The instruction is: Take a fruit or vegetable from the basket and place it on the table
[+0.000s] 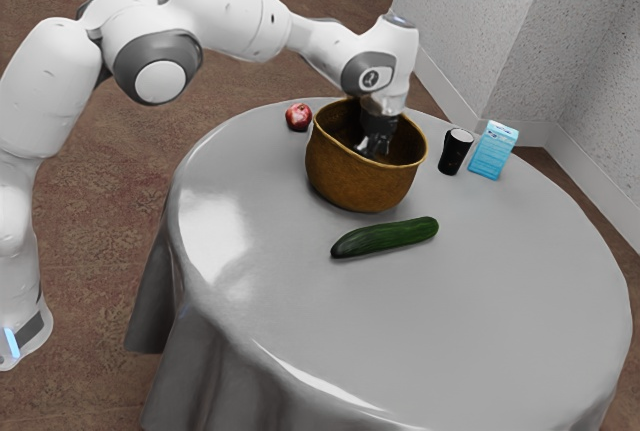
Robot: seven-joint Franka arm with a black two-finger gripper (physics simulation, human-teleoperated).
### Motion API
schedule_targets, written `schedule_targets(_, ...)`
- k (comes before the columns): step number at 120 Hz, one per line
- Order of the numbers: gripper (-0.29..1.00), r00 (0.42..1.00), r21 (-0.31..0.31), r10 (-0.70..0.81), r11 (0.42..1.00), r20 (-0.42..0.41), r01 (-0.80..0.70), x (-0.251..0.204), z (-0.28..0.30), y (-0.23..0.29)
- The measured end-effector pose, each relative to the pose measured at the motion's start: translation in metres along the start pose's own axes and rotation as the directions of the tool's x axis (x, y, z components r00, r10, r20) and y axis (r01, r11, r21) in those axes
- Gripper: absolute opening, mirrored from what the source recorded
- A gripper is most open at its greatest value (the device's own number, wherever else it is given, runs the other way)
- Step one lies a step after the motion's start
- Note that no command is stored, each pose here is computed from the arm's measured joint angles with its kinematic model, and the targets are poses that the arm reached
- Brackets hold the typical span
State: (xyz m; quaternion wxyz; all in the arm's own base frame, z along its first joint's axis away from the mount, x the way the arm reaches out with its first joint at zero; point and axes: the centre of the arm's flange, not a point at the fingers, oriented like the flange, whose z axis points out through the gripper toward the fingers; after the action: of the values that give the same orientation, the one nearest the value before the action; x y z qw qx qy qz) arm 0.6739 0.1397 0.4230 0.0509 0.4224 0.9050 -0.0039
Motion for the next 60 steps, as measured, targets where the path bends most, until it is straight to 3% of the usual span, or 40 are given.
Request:
schedule_targets(44, 0.07, 0.998, -0.018, 0.068, 0.997, -0.006, -0.068, 0.007, -0.017, -0.001)
schedule_targets(60, 0.3, 0.998, -0.018, 0.058, 0.998, -0.016, -0.058, 0.008, -0.009, -0.001)
